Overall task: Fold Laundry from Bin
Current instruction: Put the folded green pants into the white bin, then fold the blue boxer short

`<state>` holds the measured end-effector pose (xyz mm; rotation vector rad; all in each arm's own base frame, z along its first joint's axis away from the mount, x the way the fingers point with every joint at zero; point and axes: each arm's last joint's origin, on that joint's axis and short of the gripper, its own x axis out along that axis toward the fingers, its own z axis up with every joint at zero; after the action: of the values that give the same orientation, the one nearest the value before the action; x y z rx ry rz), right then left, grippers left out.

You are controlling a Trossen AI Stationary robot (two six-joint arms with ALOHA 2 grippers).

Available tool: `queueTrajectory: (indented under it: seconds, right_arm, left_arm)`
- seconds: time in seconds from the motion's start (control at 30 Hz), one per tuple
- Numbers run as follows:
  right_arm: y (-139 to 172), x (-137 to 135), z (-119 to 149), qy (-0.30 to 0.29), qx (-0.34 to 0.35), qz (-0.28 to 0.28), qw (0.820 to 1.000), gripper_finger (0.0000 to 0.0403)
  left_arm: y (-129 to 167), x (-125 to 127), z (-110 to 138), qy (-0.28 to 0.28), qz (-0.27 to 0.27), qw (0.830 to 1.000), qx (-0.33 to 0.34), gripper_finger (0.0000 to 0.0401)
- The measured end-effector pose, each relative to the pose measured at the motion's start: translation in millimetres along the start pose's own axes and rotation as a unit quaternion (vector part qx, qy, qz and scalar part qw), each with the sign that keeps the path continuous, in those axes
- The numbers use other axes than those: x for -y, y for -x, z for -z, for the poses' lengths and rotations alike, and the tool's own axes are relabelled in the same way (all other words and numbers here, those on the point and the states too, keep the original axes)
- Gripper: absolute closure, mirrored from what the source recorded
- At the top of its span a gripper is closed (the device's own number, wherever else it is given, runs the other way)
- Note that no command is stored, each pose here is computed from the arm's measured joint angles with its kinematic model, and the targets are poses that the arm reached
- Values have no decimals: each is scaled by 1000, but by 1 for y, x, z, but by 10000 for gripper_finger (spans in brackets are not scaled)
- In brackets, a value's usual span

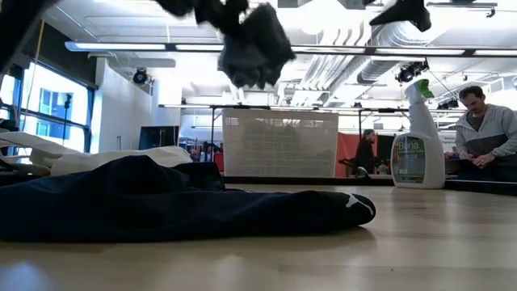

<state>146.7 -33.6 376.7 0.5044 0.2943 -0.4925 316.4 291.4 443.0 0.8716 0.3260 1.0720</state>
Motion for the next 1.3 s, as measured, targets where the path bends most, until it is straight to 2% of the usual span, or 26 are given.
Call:
queueTrajectory:
  seconds: [0.1,0.2,0.3,0.4,0.47,0.53,0.63,0.77,1.0,1.17,1.3]
  right_arm:
    - [-2,2,1,-41,4,34,999,192]
    - [-2,3,1,-73,18,52,996,192]
    - [-2,4,0,-106,36,70,991,192]
    - [-2,5,-1,-134,44,73,987,192]
    - [-2,5,-1,-149,46,73,985,192]
    - [-2,4,-1,-161,47,72,983,192]
    - [-2,4,-1,-163,48,72,983,192]
    - [-2,5,-2,-160,54,78,983,192]
    - [-1,6,-2,-124,71,107,984,192]
    - [-1,7,-2,-107,72,117,985,192]
    - [-1,8,-1,-105,68,120,985,192]
  left_arm:
    - [-29,24,29,-44,-14,999,-3,368]
    - [-51,59,57,-68,0,998,0,368]
    - [-66,100,84,-66,44,997,-15,366]
    - [-71,142,106,-91,106,989,-56,356]
    - [-70,160,115,-106,145,981,-77,344]
    - [-68,166,118,-95,172,977,-89,328]
    - [-66,167,118,-31,215,971,-99,300]
    - [-71,148,114,64,285,953,-84,263]
    - [-83,104,104,181,314,931,-41,214]
    - [-84,87,99,245,316,914,-62,206]
    - [-81,83,94,283,324,898,-90,208]
